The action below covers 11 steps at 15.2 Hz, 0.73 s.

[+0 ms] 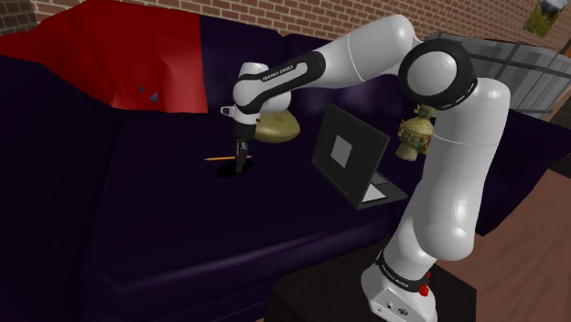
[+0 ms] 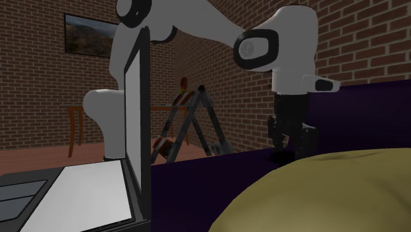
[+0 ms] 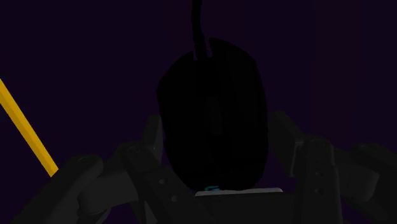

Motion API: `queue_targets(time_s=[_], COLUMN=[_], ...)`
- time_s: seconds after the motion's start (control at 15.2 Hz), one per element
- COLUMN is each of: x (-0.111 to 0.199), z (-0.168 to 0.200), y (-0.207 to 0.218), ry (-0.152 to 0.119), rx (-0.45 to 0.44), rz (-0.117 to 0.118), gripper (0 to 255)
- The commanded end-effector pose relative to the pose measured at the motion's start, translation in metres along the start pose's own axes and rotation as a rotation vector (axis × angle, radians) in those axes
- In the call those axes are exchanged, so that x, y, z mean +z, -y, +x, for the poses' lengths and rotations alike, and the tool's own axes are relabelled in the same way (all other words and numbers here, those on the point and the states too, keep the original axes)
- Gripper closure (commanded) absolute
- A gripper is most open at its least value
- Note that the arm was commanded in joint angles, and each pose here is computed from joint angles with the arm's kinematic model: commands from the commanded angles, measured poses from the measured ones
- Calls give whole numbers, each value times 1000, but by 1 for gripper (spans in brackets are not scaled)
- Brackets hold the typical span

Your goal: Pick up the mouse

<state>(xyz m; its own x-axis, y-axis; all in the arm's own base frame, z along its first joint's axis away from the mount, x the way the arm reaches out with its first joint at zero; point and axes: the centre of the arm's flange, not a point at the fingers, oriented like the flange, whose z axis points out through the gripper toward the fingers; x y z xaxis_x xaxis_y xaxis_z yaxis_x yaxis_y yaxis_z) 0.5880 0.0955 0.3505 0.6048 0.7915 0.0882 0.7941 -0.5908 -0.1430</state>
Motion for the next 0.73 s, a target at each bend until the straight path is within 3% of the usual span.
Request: queue_targets(time_s=[0.0,0.66], x=[-10,-53], z=[1,5], y=[2,8], ry=[0,0], rx=[0,0], rz=[0,0], gripper=[255,255])
